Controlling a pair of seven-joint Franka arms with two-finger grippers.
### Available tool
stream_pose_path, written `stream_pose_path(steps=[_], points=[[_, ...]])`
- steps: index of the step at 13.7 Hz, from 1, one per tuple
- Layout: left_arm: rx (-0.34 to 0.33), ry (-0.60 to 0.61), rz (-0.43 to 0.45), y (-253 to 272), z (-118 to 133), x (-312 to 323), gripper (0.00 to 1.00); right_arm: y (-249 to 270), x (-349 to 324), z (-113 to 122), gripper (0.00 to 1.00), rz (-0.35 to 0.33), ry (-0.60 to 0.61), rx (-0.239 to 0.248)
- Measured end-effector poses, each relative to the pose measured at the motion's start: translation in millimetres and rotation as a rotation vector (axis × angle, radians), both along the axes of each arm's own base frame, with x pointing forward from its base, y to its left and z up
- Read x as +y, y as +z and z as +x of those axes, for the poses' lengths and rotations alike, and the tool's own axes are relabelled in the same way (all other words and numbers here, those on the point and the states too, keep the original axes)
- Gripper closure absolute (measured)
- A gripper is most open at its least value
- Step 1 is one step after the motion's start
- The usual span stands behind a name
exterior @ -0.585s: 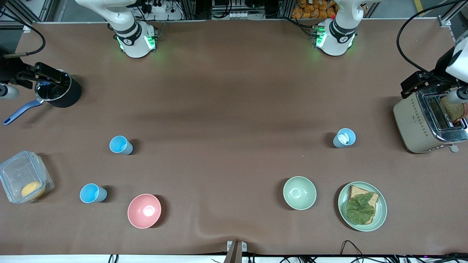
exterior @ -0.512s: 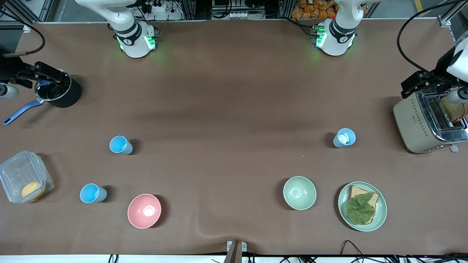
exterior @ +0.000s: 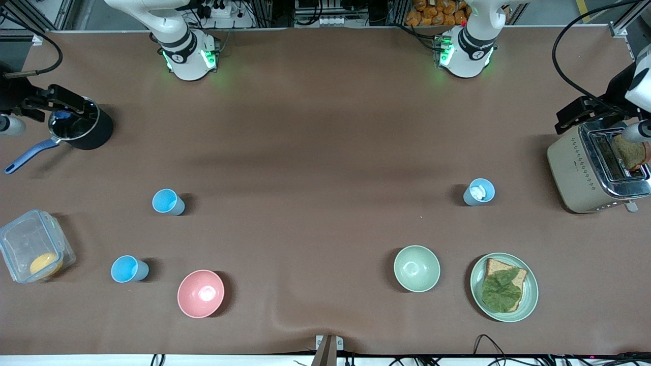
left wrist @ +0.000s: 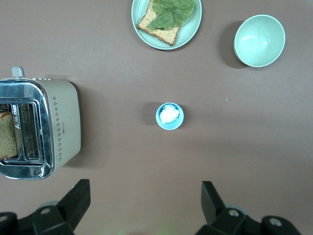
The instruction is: Stack blue cups with both arms
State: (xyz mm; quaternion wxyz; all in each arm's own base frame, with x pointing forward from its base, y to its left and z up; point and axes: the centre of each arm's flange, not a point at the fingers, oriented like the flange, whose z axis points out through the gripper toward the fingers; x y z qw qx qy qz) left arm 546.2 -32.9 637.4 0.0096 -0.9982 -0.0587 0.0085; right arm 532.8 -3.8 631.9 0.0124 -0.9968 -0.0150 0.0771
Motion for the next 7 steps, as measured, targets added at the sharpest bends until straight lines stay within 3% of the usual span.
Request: stream_pose_path(steps=[4,7], points=[[0.007,0.003,0.000,-1.6,0.3,1.7,0.00,-28.9,0.0,1.4,0.00,0.000,0.000,0.059],[0.013,0.002,-0.001,-4.7,1.8,1.4,0.00,-70.2,2.5,15.4,0.00,-0.001,0.003,0.116]])
